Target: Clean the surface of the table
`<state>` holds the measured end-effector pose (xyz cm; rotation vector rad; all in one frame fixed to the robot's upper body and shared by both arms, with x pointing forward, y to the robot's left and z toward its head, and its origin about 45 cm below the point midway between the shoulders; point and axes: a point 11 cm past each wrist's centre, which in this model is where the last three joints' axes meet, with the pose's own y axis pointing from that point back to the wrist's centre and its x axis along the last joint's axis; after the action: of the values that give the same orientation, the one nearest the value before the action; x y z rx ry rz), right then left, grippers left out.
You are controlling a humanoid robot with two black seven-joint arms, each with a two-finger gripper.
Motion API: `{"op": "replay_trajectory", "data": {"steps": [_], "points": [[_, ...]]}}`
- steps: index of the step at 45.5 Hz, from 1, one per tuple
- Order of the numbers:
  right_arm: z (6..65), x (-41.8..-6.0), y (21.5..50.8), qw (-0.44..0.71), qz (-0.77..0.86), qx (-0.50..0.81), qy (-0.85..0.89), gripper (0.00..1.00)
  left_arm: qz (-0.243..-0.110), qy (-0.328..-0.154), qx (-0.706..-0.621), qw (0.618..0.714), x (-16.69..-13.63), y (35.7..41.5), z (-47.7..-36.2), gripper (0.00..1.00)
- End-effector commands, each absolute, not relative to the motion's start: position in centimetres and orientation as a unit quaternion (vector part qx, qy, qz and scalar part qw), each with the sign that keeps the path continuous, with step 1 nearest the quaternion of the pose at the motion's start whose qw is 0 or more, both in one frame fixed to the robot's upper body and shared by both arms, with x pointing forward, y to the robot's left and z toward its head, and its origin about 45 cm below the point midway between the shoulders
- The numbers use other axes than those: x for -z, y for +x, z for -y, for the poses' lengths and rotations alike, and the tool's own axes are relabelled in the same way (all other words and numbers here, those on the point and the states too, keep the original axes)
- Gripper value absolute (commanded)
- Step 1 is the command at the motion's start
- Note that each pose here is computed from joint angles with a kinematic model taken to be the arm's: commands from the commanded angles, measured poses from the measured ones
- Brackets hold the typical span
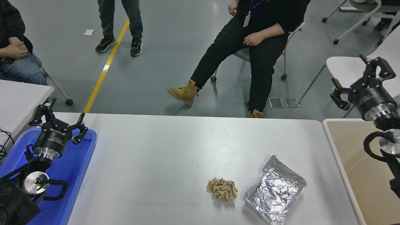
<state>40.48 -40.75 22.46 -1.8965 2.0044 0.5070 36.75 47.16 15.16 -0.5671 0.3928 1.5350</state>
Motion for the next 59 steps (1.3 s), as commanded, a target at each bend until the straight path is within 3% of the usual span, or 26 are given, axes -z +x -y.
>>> {"op": "replay_trajectory", "data": {"steps": [1,22,34,48,59], "points": [[39.8,-18.9,38.5,0.177,-0.706,-0.206,-0.654,0.98,-0.174,-0.251,-0.6801,0.6664,-15.17,36.74,-47.2,1.0],[39.3,-18.0,38.3,0.164,-0.705,-0.21,-0.657,0.98,-0.174,-0.25,-0.6798,0.6671,-15.14,36.74,-47.1,1.0],[40.1,-16.6,38.4,0.018,-0.693,-0.164,-0.702,0.98,-0.174,-0.251,-0.6801,0.6664,-15.17,36.74,-47.2,1.0],[46.4,-22.8,39.1,-0.061,-0.704,-0.071,-0.704,0.98,-0.174,-0.251,-0.6801,0.6664,-15.17,36.74,-47.2,1.0],[52.1,-27.1,37.6,-0.171,-0.709,-0.002,-0.684,0.98,-0.175,-0.251,-0.6797,0.6668,-15.11,36.75,-47.1,1.0]]}}
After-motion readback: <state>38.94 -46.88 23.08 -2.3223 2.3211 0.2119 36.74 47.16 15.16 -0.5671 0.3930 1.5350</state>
